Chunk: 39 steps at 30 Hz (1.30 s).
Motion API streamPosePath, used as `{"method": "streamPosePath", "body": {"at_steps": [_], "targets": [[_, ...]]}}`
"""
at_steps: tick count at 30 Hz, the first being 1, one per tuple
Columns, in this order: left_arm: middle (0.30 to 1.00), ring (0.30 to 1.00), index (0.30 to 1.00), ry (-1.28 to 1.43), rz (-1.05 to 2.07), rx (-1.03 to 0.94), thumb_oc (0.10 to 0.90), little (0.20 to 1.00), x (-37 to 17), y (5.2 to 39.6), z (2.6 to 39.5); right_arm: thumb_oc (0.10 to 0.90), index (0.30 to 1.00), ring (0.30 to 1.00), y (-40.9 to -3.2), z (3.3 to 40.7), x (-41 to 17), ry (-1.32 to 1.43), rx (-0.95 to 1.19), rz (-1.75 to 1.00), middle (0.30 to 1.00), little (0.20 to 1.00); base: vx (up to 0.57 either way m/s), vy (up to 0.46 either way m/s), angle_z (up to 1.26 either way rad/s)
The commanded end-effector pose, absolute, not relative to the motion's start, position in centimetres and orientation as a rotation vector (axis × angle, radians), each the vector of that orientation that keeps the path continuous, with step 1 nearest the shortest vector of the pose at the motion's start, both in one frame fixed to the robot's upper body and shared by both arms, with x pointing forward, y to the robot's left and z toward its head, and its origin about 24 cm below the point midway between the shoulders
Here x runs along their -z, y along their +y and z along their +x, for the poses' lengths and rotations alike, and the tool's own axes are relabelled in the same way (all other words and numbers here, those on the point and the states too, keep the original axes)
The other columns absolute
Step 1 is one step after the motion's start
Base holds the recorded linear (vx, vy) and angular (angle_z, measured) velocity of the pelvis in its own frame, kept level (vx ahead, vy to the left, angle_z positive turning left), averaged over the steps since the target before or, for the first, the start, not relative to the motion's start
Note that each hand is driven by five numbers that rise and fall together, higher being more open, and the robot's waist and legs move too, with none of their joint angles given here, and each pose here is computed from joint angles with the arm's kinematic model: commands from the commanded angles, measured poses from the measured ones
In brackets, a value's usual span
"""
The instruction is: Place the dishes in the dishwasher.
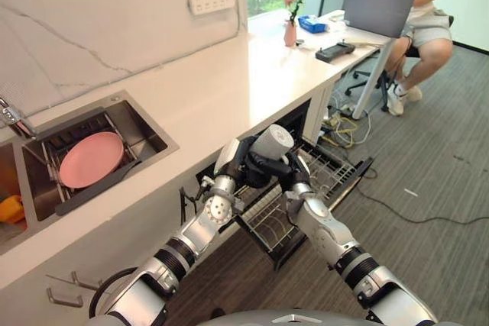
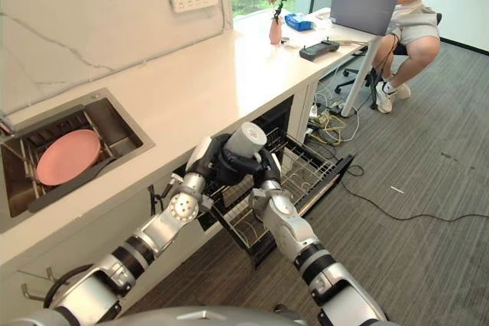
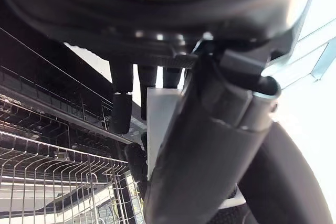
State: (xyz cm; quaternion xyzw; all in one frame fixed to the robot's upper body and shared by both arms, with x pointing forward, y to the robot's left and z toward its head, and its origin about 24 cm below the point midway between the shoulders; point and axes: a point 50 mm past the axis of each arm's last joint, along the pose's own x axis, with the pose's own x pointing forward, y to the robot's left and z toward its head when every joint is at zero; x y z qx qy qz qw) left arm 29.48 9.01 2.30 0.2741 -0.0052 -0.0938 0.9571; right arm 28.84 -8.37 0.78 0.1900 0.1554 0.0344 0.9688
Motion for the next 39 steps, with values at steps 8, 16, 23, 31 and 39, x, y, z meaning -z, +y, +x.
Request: {"method": "streamPosePath", "body": {"at_steps": [8, 16, 23, 31, 39], "targets": [[0.9, 0.9, 0.9, -0.244, 0.454, 0.264, 0.8, 0.9, -6.5, 5.3, 30.1, 0.4, 0.3, 0.3, -9.8, 31.8, -16.6, -0.407, 0.084, 0.7, 0.3, 0.3, 0.01, 0.002, 0.01], [0.9, 0.9, 0.9, -0.103, 0.341, 0.195, 0.8, 0.9, -3.9, 11.0, 27.8, 0.4, 0.3, 0.3, -16.2, 28.2, -18.4, -0.652, 0.267, 0.661, 0.3, 0.3, 0.02, -0.004, 0.07], [0.9, 0.9, 0.9, 0.118, 0.222, 0.168, 0.8, 0.9, -0.3, 15.3, 24.5, 0.4, 0.3, 0.3, -19.5, 27.2, -14.8, -0.522, 0.295, 0.495, 0.3, 0.3, 0.0, 0.0, 0.0], [0.9, 0.9, 0.9, 0.603, 0.187, 0.154, 0.8, 0.9, 7.4, 21.4, 17.2, 0.4, 0.3, 0.3, -21.7, 27.1, -4.4, 0.042, 0.086, 0.145, 0.3, 0.3, -0.01, -0.01, 0.02], [0.9, 0.9, 0.9, 0.857, 0.328, 0.025, 0.8, 0.9, 11.8, 23.6, 12.8, 0.4, 0.3, 0.3, -22.0, 28.7, -3.4, 0.121, 0.057, -0.11, 0.3, 0.3, -0.01, -0.013, 0.17]]}}
